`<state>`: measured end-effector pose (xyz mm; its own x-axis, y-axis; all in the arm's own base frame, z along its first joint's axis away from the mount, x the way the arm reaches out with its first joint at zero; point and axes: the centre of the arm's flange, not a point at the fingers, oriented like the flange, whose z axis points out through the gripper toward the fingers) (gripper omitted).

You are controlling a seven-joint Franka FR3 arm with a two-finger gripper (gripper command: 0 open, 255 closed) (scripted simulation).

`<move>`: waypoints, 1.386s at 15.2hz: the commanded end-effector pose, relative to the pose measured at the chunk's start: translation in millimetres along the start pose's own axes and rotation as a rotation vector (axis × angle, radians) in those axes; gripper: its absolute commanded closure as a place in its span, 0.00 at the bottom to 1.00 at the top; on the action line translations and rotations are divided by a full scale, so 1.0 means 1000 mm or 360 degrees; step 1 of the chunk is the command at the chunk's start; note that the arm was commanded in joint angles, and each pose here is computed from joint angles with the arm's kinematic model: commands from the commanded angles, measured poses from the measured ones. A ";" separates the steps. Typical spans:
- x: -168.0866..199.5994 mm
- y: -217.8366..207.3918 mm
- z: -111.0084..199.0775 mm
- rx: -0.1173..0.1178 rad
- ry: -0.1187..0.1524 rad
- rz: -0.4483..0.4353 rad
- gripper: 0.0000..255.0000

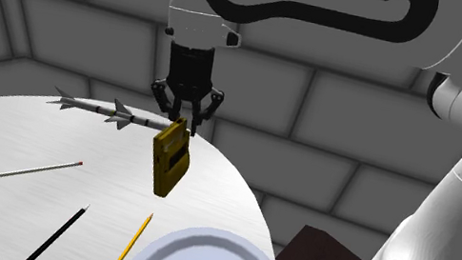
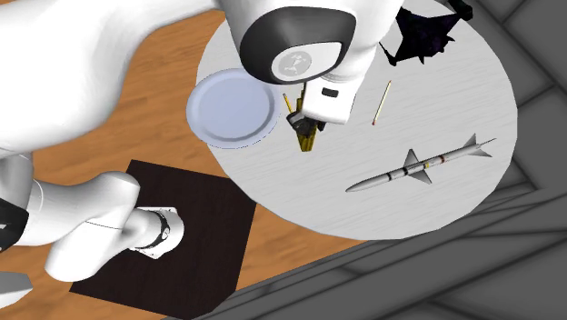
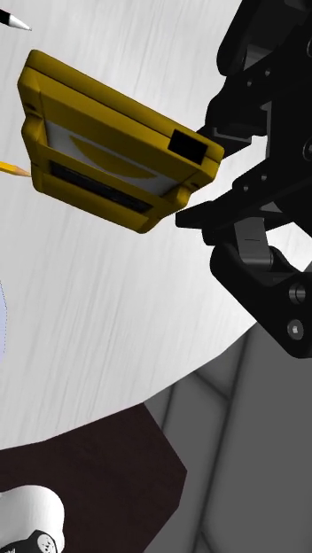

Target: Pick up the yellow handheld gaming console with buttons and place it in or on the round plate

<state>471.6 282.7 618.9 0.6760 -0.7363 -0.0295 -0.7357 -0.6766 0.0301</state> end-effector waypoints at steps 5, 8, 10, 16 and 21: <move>-0.001 0.000 -0.033 0.0000 0.0000 0.0000 1.00; -0.001 0.001 -0.046 0.0000 0.0000 0.0000 1.00; -0.024 0.013 -0.051 0.0000 0.0000 0.0000 1.00; -0.092 0.051 -0.065 0.0000 0.0000 0.0000 1.00; -0.149 0.082 -0.077 0.0000 0.0000 0.0000 1.00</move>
<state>326.3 333.3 700.1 0.6766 -0.7358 -0.0293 -0.7352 -0.6772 0.0298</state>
